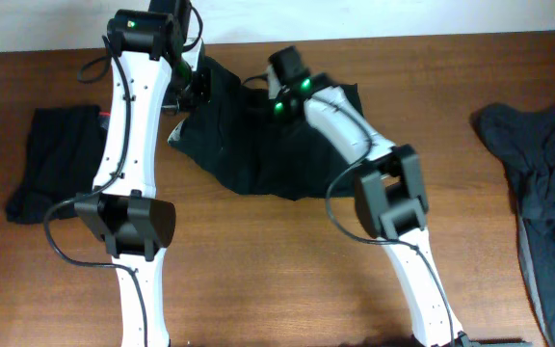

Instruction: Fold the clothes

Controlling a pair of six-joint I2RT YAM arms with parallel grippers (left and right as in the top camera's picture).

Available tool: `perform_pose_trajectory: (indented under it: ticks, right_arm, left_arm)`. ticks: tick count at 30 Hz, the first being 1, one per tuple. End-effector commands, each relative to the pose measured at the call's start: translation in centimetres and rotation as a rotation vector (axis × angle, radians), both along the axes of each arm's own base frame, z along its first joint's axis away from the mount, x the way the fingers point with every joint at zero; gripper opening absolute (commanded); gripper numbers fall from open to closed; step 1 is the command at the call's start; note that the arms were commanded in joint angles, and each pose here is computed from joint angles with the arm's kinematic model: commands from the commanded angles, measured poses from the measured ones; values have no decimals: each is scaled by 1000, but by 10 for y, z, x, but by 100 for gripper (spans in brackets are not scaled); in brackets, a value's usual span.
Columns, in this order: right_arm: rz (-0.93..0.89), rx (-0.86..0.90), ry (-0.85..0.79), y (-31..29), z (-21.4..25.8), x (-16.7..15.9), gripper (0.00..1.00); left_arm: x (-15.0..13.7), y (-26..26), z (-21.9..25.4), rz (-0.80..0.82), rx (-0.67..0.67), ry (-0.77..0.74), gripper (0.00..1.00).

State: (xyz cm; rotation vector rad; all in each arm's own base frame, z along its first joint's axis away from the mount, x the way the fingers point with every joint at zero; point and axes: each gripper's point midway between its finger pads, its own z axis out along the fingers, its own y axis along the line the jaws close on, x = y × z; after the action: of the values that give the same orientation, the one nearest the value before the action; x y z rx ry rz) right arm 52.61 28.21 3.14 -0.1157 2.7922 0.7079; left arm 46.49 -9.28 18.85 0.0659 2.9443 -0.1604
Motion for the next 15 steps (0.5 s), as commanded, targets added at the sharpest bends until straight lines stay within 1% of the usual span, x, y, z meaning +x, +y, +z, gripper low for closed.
perform_pose_trajectory:
  ticks: [1,3,6,10,12,15]
  right_arm:
    - [-56,41,-139,-60,123,19,4]
    - [-77,3,-95,-96,140,5,4]
    - [-123,-66,2,-151,146,-20,4]
    - [-190,-185,142,-214,128,-45,4]
    - [-225,-231,203,-237,117,-55,4]
    - [-261,-249,283,-259,100,-68,4]
  left_arm:
    - [3,-7,6,0,-19,-25,1]
    - [2,-12,7,-10,-20,-27,1]
    - [2,-22,7,-3,-27,-30,0]
    - [1,-37,12,-9,-38,-50,1]
    - [1,-45,16,-11,-45,-63,1]
    - [-1,-59,22,-31,-55,-84,1]
